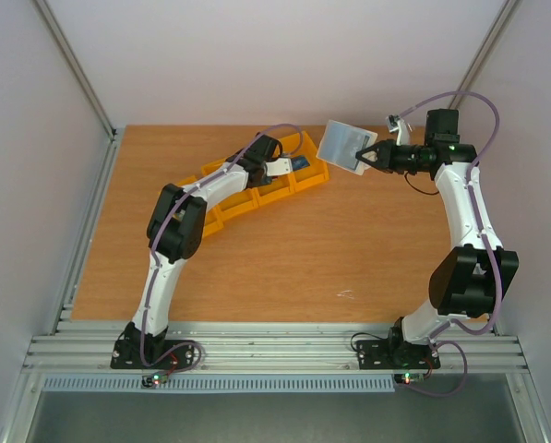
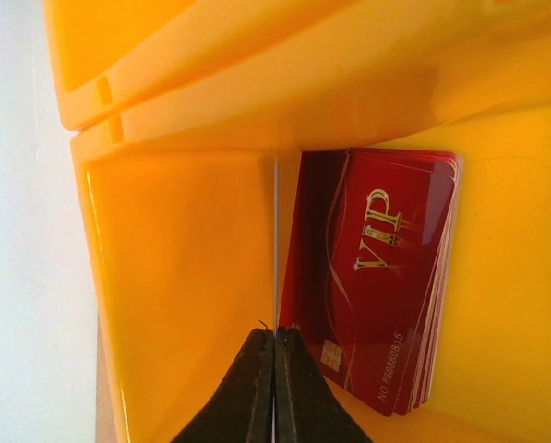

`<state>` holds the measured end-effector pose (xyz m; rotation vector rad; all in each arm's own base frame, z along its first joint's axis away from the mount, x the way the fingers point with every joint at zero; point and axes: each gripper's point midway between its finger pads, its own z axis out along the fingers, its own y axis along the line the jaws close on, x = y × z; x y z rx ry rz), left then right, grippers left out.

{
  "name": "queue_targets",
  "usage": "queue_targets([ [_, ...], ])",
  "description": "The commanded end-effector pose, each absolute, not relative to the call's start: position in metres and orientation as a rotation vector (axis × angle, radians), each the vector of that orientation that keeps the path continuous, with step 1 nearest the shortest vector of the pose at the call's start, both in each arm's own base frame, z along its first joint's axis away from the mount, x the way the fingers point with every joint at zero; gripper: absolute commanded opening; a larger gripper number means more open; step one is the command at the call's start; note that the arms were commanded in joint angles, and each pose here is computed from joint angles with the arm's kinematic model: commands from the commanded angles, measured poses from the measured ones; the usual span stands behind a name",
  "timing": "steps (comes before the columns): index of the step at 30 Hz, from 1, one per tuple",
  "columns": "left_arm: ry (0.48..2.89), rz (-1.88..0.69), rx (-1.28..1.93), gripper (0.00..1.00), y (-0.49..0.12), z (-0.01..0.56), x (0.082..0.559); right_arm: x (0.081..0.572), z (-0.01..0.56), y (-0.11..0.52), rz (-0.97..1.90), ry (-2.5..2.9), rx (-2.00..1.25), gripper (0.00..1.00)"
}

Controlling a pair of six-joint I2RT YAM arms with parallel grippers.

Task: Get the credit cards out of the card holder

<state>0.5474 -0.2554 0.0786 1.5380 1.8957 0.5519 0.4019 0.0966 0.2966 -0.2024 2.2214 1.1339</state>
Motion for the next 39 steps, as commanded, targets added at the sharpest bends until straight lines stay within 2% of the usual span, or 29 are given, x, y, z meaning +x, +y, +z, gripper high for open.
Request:
queue_targets([
  [1, 1.873, 0.508, 1.577, 0.05, -0.265, 0.076, 0.545, 0.399, 0.319, 0.097, 1.116, 2.157, -0.261, 0.01],
  [8, 1.875, 0.467, 1.599, 0.15, -0.266, 0.072, 0.539, 0.398, 0.319, 0.097, 1.111, 2.159, -0.259, 0.01],
  [19, 1.833, 0.396, 1.577, 0.21, -0.272, 0.097, 0.531, 0.397, 0.320, 0.097, 1.113, 2.157, -0.263, 0.01],
  [27, 1.720, 0.214, 1.405, 0.45, -0.290, 0.188, 0.518, 0.394, 0.323, 0.098, 1.116, 2.149, -0.279, 0.01],
  [32, 1.718, -0.111, 1.287, 0.58, -0.299, 0.240, 0.478, 0.386, 0.331, 0.105, 1.176, 2.115, -0.325, 0.01],
  [35, 1.694, -0.507, 1.200, 0.68, -0.304, 0.280, 0.442, 0.375, 0.343, 0.114, 1.243, 2.058, -0.396, 0.01],
  [39, 1.599, -1.020, 1.076, 0.99, -0.304, 0.327, 0.399, 0.354, 0.357, 0.133, 1.307, 1.991, -0.533, 0.01],
])
